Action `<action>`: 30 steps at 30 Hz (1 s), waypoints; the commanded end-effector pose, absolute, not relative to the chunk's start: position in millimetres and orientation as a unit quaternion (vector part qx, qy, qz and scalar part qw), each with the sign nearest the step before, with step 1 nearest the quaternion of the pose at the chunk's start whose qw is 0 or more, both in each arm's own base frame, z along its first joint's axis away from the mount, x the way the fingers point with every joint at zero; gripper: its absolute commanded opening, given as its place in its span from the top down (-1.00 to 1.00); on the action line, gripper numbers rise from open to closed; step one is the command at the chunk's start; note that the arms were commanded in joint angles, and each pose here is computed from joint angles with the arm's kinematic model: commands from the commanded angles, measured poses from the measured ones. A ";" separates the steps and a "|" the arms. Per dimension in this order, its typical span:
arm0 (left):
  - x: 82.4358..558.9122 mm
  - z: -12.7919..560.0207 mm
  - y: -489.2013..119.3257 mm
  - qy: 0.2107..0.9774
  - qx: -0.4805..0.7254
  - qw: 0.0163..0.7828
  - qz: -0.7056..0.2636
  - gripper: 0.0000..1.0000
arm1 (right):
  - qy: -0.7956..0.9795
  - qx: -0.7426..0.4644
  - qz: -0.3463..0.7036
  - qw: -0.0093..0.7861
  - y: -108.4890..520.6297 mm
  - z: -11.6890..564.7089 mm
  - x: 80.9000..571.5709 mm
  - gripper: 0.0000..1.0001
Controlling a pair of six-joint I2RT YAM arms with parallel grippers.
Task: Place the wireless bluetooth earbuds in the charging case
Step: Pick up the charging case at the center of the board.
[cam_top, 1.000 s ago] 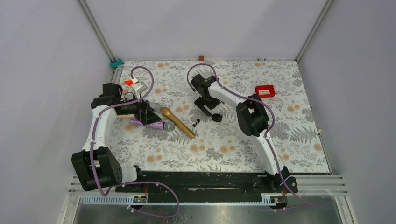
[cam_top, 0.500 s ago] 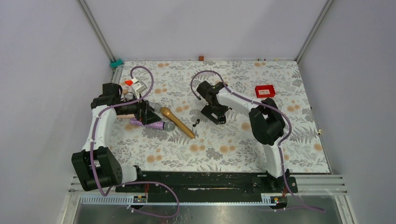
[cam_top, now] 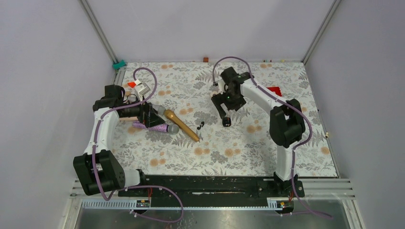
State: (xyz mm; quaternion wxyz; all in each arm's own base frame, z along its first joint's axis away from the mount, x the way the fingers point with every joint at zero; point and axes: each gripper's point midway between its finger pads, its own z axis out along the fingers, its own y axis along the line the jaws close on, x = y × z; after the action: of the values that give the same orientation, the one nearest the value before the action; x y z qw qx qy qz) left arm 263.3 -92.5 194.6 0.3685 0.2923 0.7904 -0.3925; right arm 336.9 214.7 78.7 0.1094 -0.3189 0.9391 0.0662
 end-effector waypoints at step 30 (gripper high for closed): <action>264.4 199.1 -93.4 0.776 0.303 0.385 -0.398 -0.97 | 0.981 -0.110 0.159 0.002 222.9 12.4 329.6 -0.30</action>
State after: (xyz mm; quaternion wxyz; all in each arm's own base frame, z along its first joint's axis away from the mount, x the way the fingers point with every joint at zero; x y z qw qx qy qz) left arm 263.5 -91.8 194.7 0.3701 0.2928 0.7898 -0.3918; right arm 336.6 222.8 22.3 0.0156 -0.1154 0.9779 0.1739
